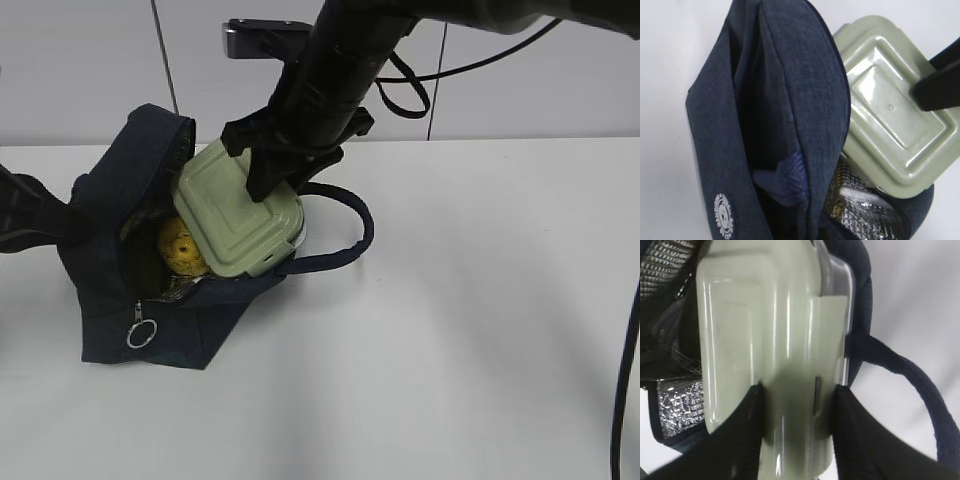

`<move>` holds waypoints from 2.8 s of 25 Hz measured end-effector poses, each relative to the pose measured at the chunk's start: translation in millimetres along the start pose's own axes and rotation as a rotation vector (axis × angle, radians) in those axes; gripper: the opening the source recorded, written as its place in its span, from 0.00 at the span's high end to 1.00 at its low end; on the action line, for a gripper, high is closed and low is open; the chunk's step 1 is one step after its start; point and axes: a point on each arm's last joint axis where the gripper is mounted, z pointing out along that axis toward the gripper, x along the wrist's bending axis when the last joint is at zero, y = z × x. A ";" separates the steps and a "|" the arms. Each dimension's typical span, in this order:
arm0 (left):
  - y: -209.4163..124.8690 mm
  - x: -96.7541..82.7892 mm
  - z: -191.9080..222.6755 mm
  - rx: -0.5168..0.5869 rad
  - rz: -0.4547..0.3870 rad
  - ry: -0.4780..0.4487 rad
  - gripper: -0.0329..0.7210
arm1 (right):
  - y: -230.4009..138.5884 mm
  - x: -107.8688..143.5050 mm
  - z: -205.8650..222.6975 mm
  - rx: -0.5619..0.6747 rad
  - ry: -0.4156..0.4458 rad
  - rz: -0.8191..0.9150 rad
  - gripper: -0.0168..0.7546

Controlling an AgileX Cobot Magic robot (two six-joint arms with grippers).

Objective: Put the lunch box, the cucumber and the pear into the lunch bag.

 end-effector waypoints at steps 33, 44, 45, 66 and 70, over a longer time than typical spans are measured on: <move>-0.1 -0.1 0.0 0.001 0.000 -0.001 0.95 | 2.9 17.0 -8.1 -0.026 0.131 0.009 0.25; -0.3 -0.3 0.0 0.004 0.000 -0.003 0.95 | -9.0 3.6 33.7 0.107 0.097 0.020 0.33; -0.3 -0.3 0.0 0.004 0.000 -0.003 0.95 | -9.6 2.5 36.2 0.112 0.092 0.018 0.33; -1.0 -0.8 0.0 0.010 0.001 -0.008 0.95 | -13.9 -7.0 64.4 0.136 0.119 0.004 0.96; -1.5 -1.9 -0.3 0.022 0.002 -0.020 0.95 | -7.8 -1.2 34.8 0.091 0.100 -0.027 0.96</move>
